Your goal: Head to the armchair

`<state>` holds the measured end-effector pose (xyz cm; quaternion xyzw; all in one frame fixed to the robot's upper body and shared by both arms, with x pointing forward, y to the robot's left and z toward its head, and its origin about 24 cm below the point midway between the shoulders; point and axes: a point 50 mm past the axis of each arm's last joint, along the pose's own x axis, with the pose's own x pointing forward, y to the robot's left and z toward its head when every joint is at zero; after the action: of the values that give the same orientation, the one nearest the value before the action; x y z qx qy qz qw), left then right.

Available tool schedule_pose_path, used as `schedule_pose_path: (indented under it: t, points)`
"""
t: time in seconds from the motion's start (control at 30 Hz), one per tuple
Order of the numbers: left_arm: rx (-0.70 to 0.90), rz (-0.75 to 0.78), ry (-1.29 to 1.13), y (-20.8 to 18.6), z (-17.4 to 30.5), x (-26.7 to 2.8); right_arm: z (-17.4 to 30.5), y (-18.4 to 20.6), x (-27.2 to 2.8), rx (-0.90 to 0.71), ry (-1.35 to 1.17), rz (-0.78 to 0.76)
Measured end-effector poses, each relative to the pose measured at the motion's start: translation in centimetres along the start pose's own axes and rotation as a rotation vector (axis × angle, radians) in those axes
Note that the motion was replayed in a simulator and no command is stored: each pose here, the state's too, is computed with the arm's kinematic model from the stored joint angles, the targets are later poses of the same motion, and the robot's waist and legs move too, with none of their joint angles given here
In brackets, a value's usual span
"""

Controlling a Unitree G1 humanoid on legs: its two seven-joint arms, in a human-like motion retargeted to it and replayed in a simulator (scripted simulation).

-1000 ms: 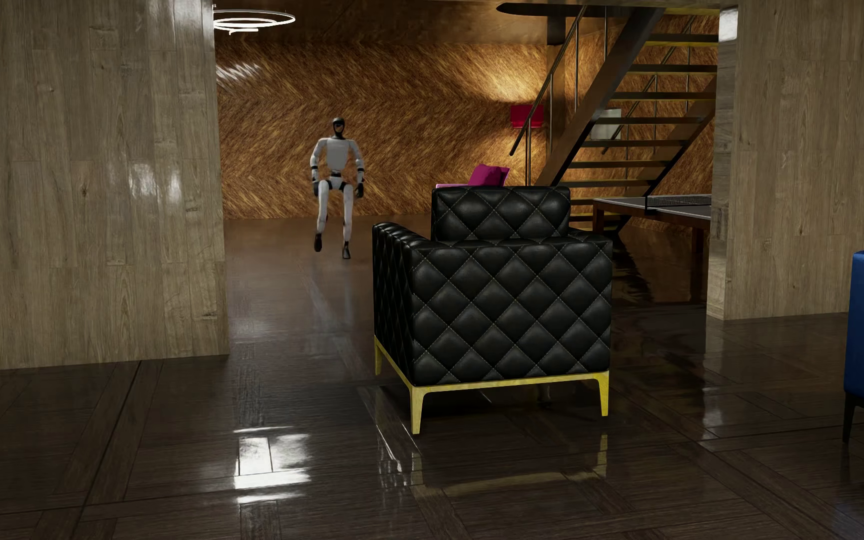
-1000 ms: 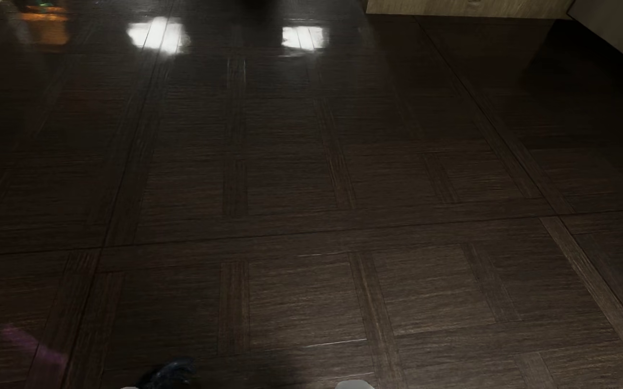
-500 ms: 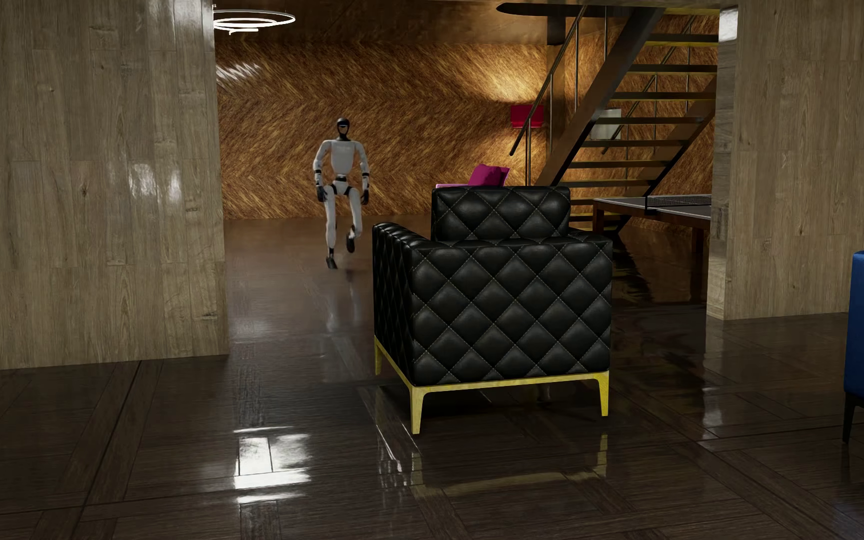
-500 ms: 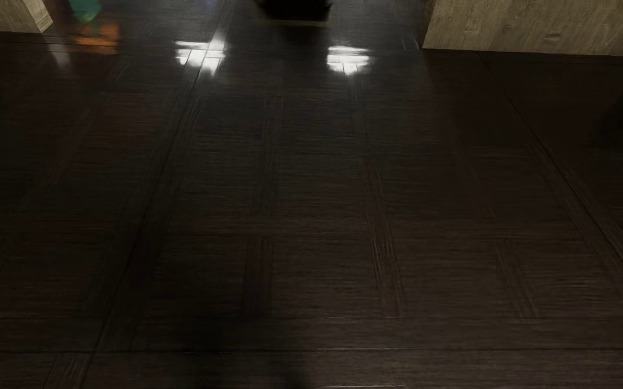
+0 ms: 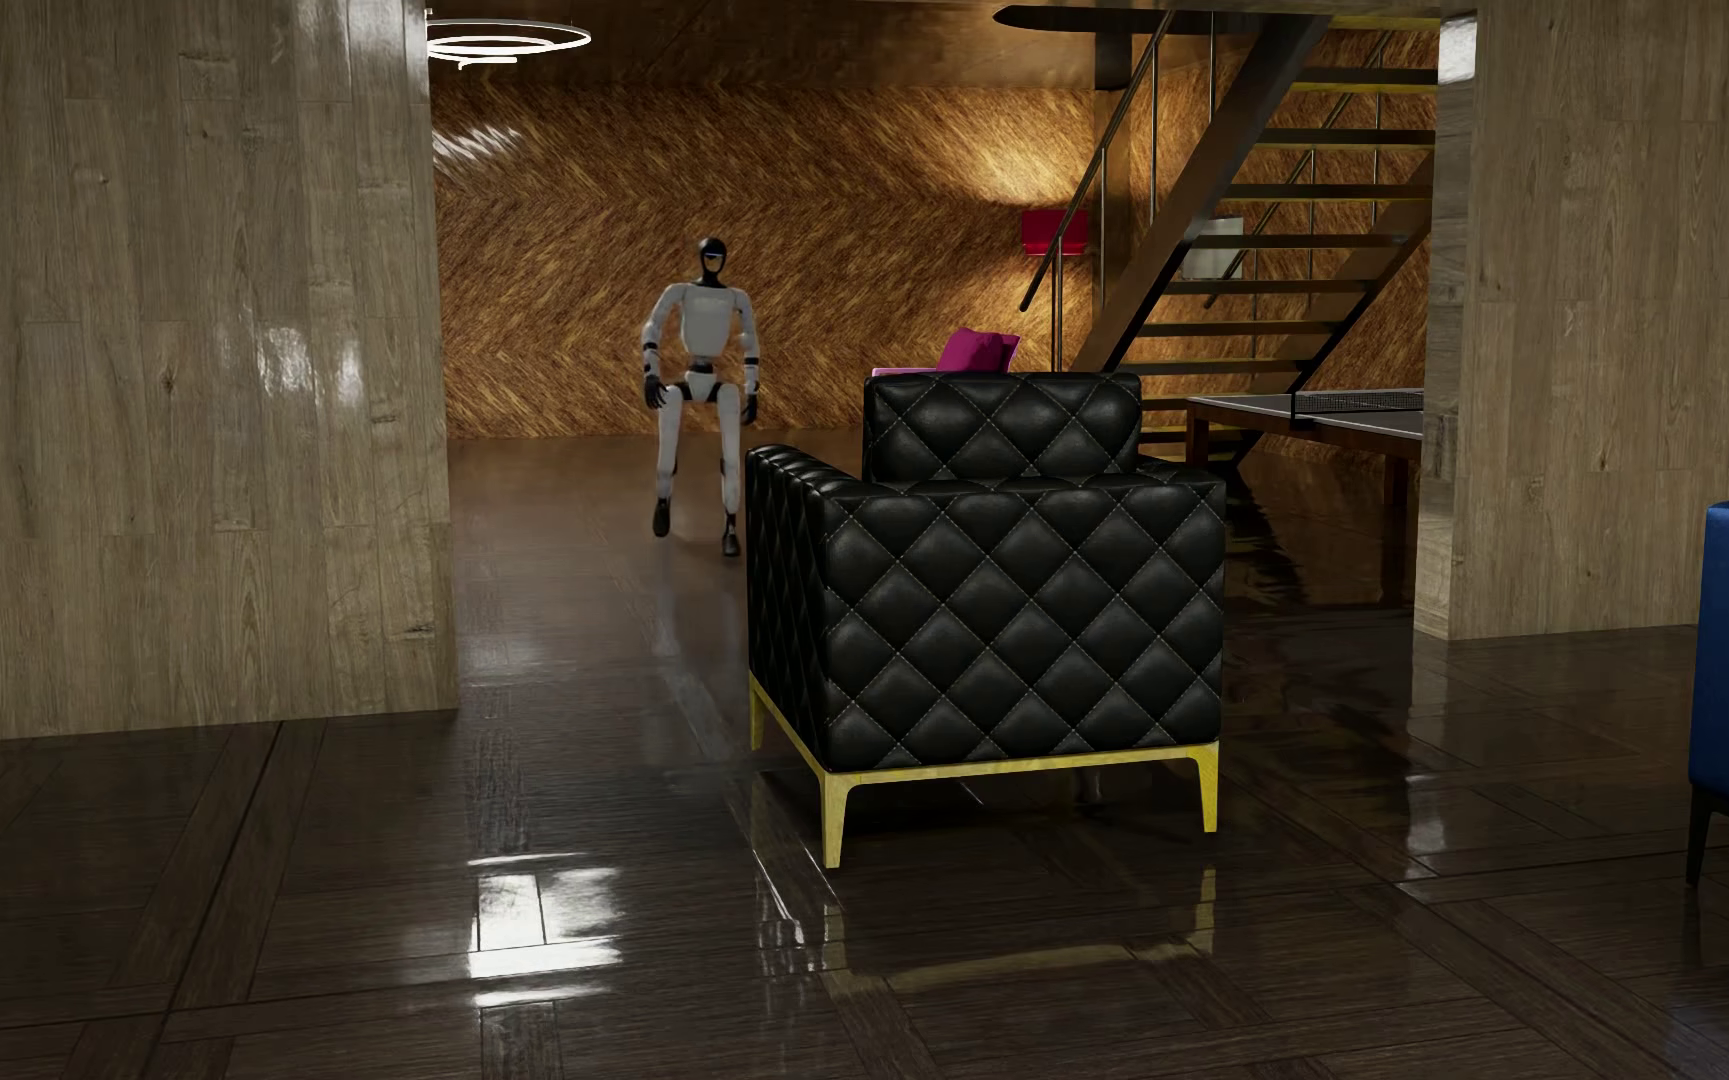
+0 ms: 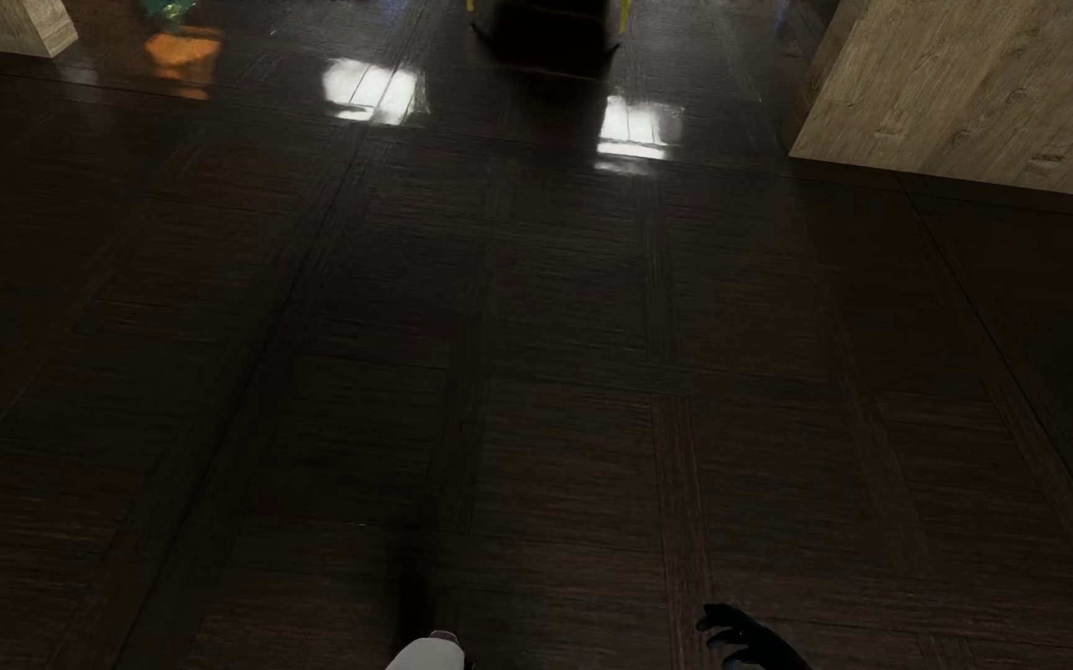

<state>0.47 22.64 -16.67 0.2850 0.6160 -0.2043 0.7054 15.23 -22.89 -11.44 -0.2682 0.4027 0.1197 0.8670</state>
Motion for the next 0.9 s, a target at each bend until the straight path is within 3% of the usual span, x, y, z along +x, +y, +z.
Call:
schedule_pose_path:
  t: [0.2,0.37,0.47,0.57,0.73,0.9]
  points:
    - [-0.108,0.202,-0.316,7.4,8.3,-1.0,-6.5,9.5,-4.3,-0.046,0.188,0.290]
    - [-0.146,0.379,-0.539,13.9,14.0,-4.2,-9.2,13.4,-7.7,-0.028,0.269,0.407]
    - [-0.167,0.398,-0.572,14.6,15.0,-4.6,-9.5,13.8,-7.6,-0.061,0.288,0.432]
    - [-0.177,0.331,-0.522,12.2,14.0,-3.3,-7.9,11.8,-5.6,-0.081,0.236,0.374]
    - [-0.064,0.118,-0.218,4.6,7.5,0.3,-2.0,3.6,-0.3,-0.072,0.085,0.123]
    - [-0.123,0.056,-0.073,1.2,1.2,-0.2,5.2,-4.3,0.2,-0.047,-0.187,-0.104]
